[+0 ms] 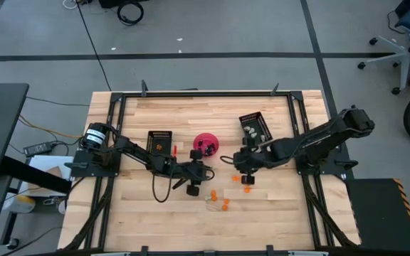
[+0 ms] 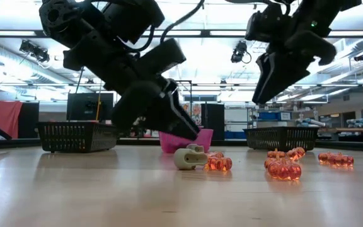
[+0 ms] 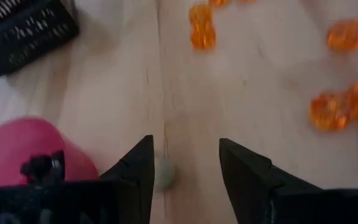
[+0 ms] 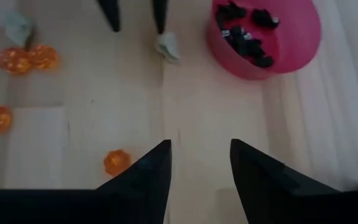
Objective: Sort Halloween decoration
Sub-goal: Put the orange pumpkin toy into the left black bin
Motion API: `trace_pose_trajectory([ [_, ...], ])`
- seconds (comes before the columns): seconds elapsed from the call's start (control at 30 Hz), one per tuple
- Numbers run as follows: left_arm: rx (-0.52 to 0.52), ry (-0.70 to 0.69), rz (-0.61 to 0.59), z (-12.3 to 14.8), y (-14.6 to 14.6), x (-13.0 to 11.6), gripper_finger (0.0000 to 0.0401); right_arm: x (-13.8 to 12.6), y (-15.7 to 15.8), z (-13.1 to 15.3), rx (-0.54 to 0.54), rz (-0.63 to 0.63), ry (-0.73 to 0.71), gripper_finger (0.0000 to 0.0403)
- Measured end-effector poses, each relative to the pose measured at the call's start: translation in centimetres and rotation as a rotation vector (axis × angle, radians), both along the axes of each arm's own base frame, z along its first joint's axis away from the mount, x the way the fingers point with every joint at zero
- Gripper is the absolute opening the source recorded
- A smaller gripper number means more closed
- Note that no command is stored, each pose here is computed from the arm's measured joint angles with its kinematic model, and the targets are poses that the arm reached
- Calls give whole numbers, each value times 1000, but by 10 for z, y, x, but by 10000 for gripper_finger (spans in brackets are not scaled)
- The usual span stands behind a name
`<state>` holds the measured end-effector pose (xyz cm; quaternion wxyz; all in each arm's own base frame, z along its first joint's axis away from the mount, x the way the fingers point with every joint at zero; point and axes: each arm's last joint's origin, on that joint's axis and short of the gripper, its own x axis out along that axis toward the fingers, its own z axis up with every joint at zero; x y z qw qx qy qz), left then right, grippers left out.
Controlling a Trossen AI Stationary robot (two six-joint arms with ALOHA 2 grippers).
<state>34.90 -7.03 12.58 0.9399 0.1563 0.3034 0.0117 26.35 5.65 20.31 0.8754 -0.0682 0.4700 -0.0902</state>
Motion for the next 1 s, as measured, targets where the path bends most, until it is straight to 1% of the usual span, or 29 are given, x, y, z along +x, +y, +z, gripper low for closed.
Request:
trace_pose_trajectory([
  [0.2, -74, -106, -72, 9, -3, 6, 151, -6, 2, 11, -26, -28, -55, 167],
  [0.3, -123, -123, -106, 12, -2, 9, 150, -7, 4, 13, -64, -56, -83, 167],
  [0.4, -267, -113, -158, 14, 0, 17, 148, -8, 6, 7, -109, -91, -135, 167],
  [0.5, -424, -19, -263, 13, 3, 22, 143, -11, 5, -7, -120, -109, -179, 167],
  [0.57, -501, 51, -307, 14, 6, 23, 143, -12, 3, -15, -110, -116, -215, 167],
  [0.6, -520, 76, -319, 16, 6, 25, 142, -13, 2, -19, -105, -122, -228, 167],
  [0.63, -526, 97, -320, 17, 6, 26, 142, -14, 1, -23, -102, -127, -237, 167],
  [0.7, -498, 124, -324, 20, 2, 27, 142, -16, -2, -29, -109, -146, -262, 167],
  [0.8, -391, 148, -291, 23, -6, 29, 142, -20, -8, -37, -164, -195, -306, 167],
  [0.9, -309, 114, -219, 28, -9, 32, 142, -21, -15, -43, -189, -198, -358, 167],
  [1.0, -292, 38, -187, 35, -6, 44, 142, -24, -21, -50, -176, -188, -360, 167],
])
